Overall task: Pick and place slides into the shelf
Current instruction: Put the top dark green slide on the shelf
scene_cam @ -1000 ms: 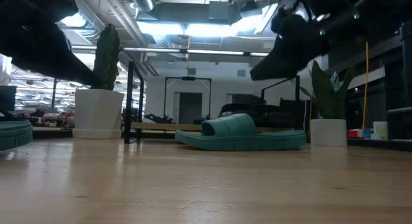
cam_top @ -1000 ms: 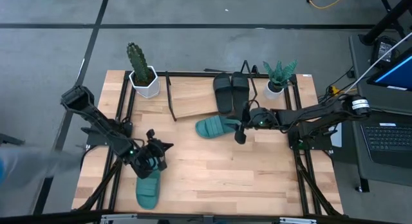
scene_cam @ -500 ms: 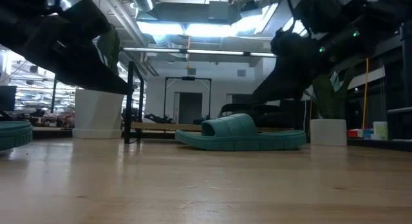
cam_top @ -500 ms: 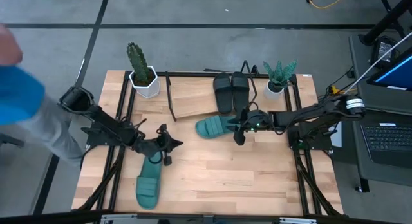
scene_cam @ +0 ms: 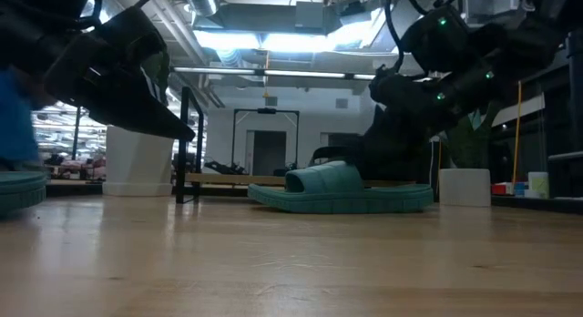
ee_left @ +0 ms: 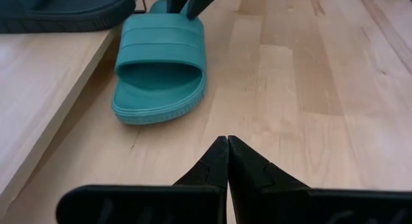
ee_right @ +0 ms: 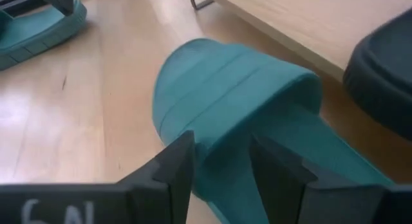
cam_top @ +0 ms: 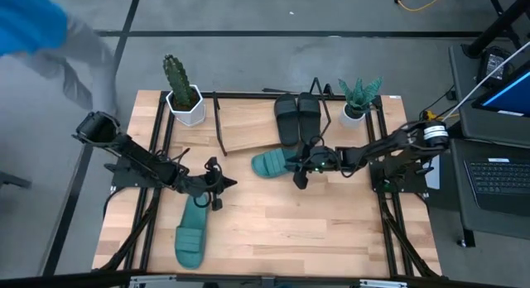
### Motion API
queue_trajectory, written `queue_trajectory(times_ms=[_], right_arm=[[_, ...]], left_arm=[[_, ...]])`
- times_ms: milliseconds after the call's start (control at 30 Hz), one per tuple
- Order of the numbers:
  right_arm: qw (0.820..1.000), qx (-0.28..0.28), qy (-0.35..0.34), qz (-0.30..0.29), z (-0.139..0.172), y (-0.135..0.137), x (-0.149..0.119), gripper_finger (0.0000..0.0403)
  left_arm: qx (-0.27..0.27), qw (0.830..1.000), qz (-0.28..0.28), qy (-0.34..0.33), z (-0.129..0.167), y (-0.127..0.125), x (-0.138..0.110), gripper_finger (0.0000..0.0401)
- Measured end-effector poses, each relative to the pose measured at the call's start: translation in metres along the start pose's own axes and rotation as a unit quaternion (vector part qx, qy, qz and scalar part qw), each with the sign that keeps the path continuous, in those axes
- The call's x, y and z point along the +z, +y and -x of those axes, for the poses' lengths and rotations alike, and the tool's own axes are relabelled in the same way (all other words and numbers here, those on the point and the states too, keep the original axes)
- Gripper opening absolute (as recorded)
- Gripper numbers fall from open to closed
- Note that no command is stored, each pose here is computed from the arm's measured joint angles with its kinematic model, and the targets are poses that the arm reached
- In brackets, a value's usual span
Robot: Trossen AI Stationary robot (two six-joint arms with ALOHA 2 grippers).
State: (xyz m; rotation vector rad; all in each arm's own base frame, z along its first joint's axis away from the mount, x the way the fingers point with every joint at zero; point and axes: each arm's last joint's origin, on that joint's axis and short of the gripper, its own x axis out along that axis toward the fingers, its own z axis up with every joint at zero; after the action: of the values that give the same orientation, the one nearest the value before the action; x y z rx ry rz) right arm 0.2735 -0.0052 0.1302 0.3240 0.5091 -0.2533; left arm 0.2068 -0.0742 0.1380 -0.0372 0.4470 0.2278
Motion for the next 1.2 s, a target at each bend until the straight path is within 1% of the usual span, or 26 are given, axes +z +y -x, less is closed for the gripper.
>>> queue_trajectory(times_ms=[100,167,367,467,667,833,1067,1133,1200], right_arm=[[1.0,0.018,-0.007,-0.009,-0.001,0.002,0.002,0.0149],[1.0,0.019,-0.003,-0.021,-0.003,0.002,0.002,0.0149],[0.999,0.027,0.018,-0.02,-0.014,0.003,-0.003,0.0149],[0.999,0.032,0.026,-0.005,-0.02,0.005,-0.003,0.0149],[0.999,0.037,0.016,0.025,-0.026,0.009,0.004,0.0144],[0.998,0.044,0.014,0.032,-0.026,0.01,0.007,0.0107],[0.996,0.082,0.026,0.032,-0.026,0.012,0.006,0.0022],[0.995,0.093,0.031,0.035,-0.026,0.013,0.006,0.0014],[0.993,0.11,0.04,0.034,-0.026,0.013,0.005,0.0017]], left_arm=[[0.002,1.0,0.001,0.0,0.0,0.001,0.0,0.0],[0.002,1.0,0.001,-0.001,0.0,0.0,0.0,0.0],[0.002,1.0,0.001,-0.001,0.0,0.0,0.0,0.0],[0.002,1.0,0.001,-0.001,0.0,0.0,0.0,0.0],[0.002,1.0,0.001,-0.001,0.0,0.0,0.0,0.0],[0.002,1.0,0.001,-0.001,0.0,0.0,0.0,0.0],[0.002,1.0,0.001,-0.001,0.0,0.0,0.0,0.0],[0.002,1.0,0.001,-0.001,0.0,0.0,0.0,0.0],[0.002,1.0,0.001,-0.001,0.0,0.0,0.0,0.0]])
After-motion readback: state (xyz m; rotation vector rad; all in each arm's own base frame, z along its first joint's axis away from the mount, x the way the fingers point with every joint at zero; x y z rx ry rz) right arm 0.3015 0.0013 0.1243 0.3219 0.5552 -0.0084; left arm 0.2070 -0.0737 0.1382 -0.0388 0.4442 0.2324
